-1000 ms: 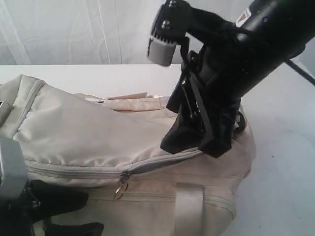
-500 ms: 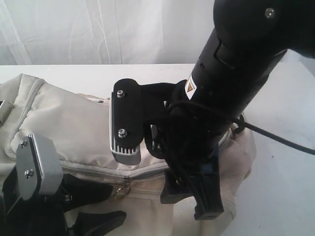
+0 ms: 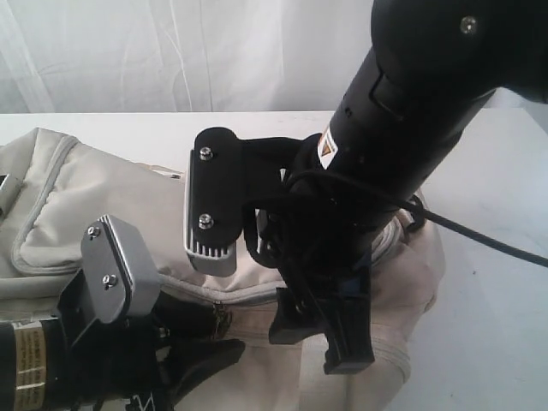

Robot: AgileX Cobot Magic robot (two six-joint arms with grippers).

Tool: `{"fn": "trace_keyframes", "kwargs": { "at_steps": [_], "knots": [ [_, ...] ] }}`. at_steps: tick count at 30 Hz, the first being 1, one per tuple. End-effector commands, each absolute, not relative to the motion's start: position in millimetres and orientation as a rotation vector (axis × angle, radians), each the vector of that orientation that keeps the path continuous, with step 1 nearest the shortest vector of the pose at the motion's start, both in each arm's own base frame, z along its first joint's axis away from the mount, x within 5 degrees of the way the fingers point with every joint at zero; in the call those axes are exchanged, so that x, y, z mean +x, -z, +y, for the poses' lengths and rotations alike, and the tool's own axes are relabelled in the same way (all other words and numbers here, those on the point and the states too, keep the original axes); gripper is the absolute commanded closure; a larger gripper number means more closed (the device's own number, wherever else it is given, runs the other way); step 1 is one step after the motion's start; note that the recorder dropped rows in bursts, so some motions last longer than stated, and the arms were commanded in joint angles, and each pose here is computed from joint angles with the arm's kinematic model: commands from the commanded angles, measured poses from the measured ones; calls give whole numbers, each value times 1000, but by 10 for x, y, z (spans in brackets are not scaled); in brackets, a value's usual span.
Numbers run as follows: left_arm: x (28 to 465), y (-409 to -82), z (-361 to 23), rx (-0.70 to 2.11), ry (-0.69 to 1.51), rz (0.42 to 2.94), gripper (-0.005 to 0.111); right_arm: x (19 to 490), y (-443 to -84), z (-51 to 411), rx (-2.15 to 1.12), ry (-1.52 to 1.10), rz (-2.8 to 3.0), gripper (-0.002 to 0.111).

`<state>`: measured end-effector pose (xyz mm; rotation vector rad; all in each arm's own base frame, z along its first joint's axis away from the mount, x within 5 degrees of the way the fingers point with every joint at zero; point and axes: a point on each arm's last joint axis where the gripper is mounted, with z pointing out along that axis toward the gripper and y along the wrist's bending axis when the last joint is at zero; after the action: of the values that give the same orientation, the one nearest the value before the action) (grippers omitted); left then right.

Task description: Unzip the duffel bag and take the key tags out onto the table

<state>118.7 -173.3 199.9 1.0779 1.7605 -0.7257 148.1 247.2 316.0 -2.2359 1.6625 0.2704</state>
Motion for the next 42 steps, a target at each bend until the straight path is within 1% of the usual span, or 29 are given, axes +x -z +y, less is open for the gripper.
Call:
{"fn": "trace_keyframes", "kwargs": {
  "at_steps": [1, 2, 5, 6, 13, 18, 21, 26, 28, 29, 31, 34, 36, 40, 42],
  "knots": [
    [1217, -1966, -1750, 1114, 669, 1793, 80, 1477, -3156, 2470, -2229, -268, 1668, 45],
    [1221, -1947, -1736, 1119, 648, 1815, 87, 1477, -3156, 2470, -2229, -268, 1668, 45],
    [1226, -1925, -1720, 1125, 624, 1839, 103, 1477, -3156, 2469, -2225, -269, 1674, 45],
    [1226, -1925, -1720, 1125, 624, 1839, 106, 1477, -3156, 2469, -2224, -270, 1676, 45],
    [1217, -1966, -1700, 1088, 639, 1850, 107, 1431, -3155, 2470, -2241, -278, 1690, 45],
    [1170, -2139, -1635, 1038, 662, 1792, 107, 1377, -3179, 2580, -2226, -251, 1574, 45],
    [1122, -2273, -1586, 972, 719, 1761, 107, 1435, -3165, 2638, -2207, -157, 1499, 45],
    [1023, -2437, -1517, 934, 798, 1704, 107, 1507, -3043, 2693, -2248, -87, 1493, 45],
    [986, -2490, -1500, 927, 832, 1678, 107, 1525, -3009, 2724, -2246, -87, 1493, 50],
    [966, -2515, -1492, 928, 846, 1663, 107, 1535, -2998, 2741, -2239, -87, 1489, 56],
    [940, -2548, -1471, 920, 863, 1652, 107, 1551, -3005, 2765, -2214, -86, 1472, 70],
    [912, -2581, -1433, 927, 851, 1638, 107, 1579, -3020, 2759, -2209, -40, 1442, 95],
    [924, -2583, -1377, 908, 795, 1662, 107, 1593, -3018, 2731, -2231, 6, 1435, 108],
    [971, -2560, -1225, 804, 664, 1772, 107, 1596, -3003, 2670, -2239, 47, 1519, 108],
    [971, -2576, -1154, 767, 620, 1789, 107, 1586, -2993, 2648, -2247, 47, 1557, 108]
  ]
}}
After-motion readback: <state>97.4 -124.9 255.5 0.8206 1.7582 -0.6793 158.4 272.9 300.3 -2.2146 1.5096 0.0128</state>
